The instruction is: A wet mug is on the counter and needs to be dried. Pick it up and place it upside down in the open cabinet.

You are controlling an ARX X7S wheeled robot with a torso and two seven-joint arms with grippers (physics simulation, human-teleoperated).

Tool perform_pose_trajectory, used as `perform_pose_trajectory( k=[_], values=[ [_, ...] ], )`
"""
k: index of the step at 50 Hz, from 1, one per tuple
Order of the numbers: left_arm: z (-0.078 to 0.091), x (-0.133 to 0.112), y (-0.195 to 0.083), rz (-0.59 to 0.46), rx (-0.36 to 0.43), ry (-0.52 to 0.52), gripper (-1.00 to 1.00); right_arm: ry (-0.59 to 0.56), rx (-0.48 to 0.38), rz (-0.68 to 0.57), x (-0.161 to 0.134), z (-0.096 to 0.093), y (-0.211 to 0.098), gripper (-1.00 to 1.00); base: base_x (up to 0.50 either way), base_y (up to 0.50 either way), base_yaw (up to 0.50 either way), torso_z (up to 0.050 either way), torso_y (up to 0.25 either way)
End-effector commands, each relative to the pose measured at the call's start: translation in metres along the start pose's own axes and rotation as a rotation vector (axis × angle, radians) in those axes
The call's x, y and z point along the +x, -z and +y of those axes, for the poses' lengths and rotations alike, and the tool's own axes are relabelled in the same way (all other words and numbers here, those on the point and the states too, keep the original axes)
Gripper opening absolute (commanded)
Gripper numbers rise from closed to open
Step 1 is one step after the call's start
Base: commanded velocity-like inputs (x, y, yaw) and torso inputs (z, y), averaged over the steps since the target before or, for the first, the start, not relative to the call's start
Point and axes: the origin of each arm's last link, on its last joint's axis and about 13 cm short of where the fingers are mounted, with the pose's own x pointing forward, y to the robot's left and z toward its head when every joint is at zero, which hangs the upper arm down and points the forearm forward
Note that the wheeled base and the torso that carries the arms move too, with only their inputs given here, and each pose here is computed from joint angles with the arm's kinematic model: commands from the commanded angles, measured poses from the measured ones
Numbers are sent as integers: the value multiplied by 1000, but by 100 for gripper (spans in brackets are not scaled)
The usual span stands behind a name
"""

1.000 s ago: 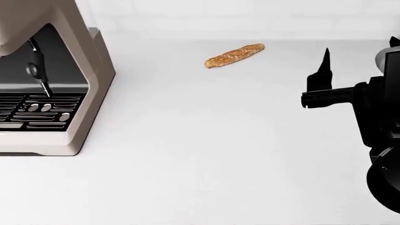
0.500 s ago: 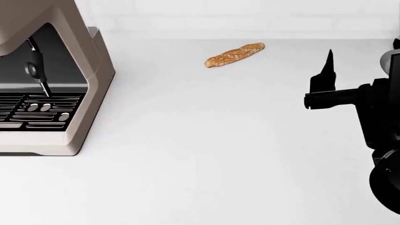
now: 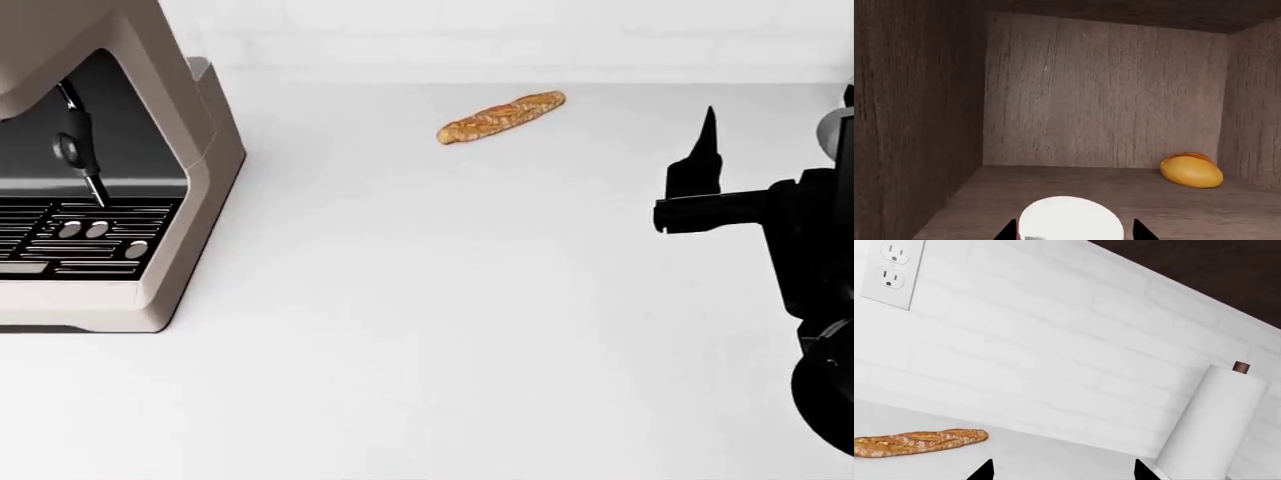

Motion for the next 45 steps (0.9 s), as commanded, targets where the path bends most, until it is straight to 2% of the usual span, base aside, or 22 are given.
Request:
perform_pose_trajectory(
  k=[1, 15, 33, 38, 45],
  values=[
    [12, 13, 42, 264, -24, -96, 100, 4, 0, -2, -1, -1, 0, 100, 0, 3, 3, 0, -10],
    [14, 13, 39, 235, 0, -114, 100, 5, 1, 0, -1, -1, 1, 100, 2, 2, 2, 0, 1],
    [16, 6, 22, 172, 23, -133, 100, -2, 4, -11, -2, 1, -3, 100, -1, 0, 1, -9, 247],
    [17, 2, 16, 163, 25, -111, 100, -12, 3, -14, -2, 4, -5, 100, 0, 0, 0, -10, 250],
    [23, -13, 1, 154, -24, -42, 100, -23, 2, -21, -2, 7, -7, 100, 0, 0, 0, -10, 250]
  ],
)
